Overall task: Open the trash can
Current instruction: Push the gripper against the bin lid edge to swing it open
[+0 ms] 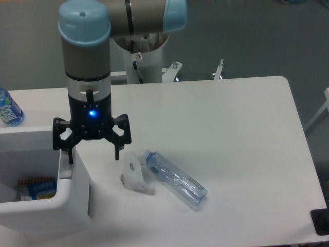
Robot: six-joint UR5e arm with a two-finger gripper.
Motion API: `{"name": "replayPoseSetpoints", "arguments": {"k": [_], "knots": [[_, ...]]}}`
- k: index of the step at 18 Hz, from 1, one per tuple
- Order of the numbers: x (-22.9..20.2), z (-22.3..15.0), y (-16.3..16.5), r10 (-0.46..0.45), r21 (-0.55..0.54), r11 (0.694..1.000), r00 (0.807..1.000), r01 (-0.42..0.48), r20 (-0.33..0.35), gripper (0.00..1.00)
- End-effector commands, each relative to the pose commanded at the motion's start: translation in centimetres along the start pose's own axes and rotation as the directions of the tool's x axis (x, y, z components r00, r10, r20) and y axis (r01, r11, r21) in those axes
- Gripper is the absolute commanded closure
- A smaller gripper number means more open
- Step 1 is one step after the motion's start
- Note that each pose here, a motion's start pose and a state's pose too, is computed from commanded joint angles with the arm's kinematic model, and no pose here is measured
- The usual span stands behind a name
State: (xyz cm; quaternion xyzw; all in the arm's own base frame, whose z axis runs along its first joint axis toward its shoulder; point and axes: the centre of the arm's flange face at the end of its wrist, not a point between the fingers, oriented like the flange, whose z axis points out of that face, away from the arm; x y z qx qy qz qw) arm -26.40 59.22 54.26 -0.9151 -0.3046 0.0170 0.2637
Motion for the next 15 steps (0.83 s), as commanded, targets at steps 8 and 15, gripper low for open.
{"name": "replayPoseSetpoints", "arguments": {"k": [8, 15], "knots": [[-10.9, -3.8, -1.4, 0.262, -0.093, 0.965, 0.918, -0.246, 0.296, 0.0], [-16.9, -4.3, 0.0, 0.51, -0.308, 0.847, 0.827, -0.433, 0.239, 0.0]]}}
